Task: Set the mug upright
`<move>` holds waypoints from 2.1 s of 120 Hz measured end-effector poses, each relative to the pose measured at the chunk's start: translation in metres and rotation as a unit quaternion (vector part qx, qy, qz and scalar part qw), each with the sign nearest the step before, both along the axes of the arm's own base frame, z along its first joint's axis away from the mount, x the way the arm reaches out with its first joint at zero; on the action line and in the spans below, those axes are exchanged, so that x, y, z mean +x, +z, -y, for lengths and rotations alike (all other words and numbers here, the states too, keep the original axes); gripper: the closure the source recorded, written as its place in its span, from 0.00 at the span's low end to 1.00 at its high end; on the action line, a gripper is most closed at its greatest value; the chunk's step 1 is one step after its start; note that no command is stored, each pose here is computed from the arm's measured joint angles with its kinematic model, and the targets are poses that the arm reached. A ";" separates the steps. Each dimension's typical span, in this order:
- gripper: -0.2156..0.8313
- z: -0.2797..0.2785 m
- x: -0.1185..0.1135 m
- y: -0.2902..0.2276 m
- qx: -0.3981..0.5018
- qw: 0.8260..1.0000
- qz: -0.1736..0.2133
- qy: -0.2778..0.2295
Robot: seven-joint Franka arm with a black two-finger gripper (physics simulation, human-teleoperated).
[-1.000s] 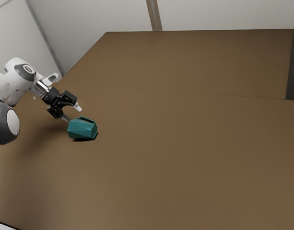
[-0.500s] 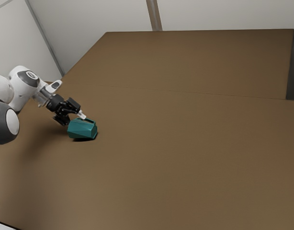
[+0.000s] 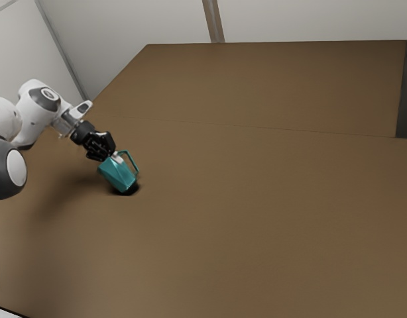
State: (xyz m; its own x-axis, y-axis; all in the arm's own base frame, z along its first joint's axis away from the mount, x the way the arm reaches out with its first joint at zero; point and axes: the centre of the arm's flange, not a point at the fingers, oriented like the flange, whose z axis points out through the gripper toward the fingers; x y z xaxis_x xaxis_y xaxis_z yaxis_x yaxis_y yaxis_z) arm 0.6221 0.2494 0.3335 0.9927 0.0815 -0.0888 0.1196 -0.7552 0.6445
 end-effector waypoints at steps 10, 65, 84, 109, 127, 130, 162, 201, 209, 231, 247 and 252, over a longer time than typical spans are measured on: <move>0.92 0.006 0.002 0.004 0.000 1.000 0.001 -0.002; 0.94 0.069 0.002 0.070 0.056 0.997 0.013 -0.043; 0.95 0.156 -0.025 0.109 0.132 0.986 0.023 -0.099; 0.95 0.285 -0.072 0.126 0.286 0.936 0.065 -0.193; 0.95 0.356 -0.093 0.128 0.347 0.905 0.100 -0.223; 0.95 0.358 -0.096 0.127 0.356 0.902 0.102 -0.220; 0.96 0.302 -0.121 0.117 0.395 0.910 0.099 -0.081; 0.96 0.324 -0.138 0.076 0.359 0.930 0.067 0.030; 0.96 0.325 -0.137 0.062 0.355 0.932 0.059 0.048; 0.96 0.322 -0.131 0.040 0.347 0.932 0.050 0.093; 0.96 0.322 -0.127 0.033 0.343 0.931 0.047 0.116; 0.96 0.322 -0.126 0.032 0.342 0.931 0.046 0.122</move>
State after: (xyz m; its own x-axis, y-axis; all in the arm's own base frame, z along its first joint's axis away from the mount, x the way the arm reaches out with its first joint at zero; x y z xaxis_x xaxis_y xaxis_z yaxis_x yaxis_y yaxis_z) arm 0.4963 -0.0723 0.3651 0.9381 0.3114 0.1516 0.3091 -0.9502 0.0392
